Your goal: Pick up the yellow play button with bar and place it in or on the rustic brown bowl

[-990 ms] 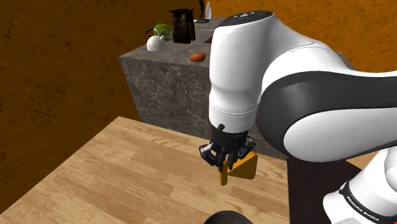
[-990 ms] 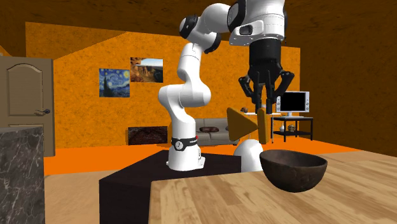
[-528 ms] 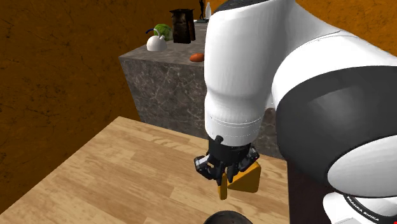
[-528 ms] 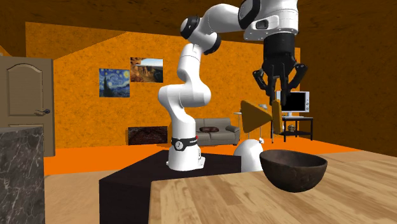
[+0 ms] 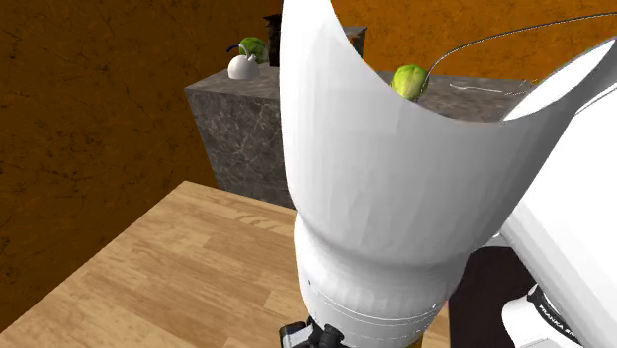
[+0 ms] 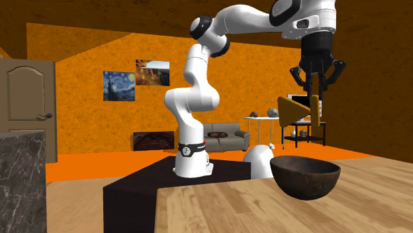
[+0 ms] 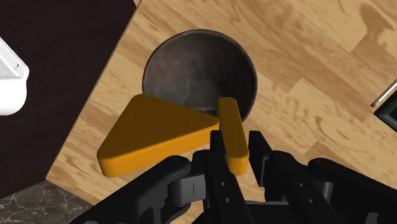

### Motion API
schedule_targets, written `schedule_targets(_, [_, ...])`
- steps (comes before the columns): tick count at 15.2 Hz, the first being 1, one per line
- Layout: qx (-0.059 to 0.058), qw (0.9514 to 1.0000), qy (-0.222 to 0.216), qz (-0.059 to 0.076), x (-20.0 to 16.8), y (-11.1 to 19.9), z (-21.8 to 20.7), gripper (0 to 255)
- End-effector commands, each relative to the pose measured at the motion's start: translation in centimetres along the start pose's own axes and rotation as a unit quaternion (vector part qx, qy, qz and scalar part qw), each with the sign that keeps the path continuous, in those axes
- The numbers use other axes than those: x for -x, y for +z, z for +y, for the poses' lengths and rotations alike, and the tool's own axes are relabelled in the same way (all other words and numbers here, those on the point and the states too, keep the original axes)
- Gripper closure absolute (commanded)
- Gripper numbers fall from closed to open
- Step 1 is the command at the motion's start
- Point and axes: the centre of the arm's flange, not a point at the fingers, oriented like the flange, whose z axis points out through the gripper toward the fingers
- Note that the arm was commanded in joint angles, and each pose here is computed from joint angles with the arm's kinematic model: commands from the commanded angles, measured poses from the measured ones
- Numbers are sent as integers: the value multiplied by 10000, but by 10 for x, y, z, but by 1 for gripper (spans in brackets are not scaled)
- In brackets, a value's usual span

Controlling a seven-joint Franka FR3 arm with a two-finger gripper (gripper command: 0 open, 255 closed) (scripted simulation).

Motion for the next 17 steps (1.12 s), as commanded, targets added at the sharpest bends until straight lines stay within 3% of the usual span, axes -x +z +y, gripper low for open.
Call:
schedule_targets(1, [-2, 10000, 13, -3, 25, -6, -11, 255])
schedule_targets(17, [-1, 10000, 13, -3, 27, 79, -11, 255])
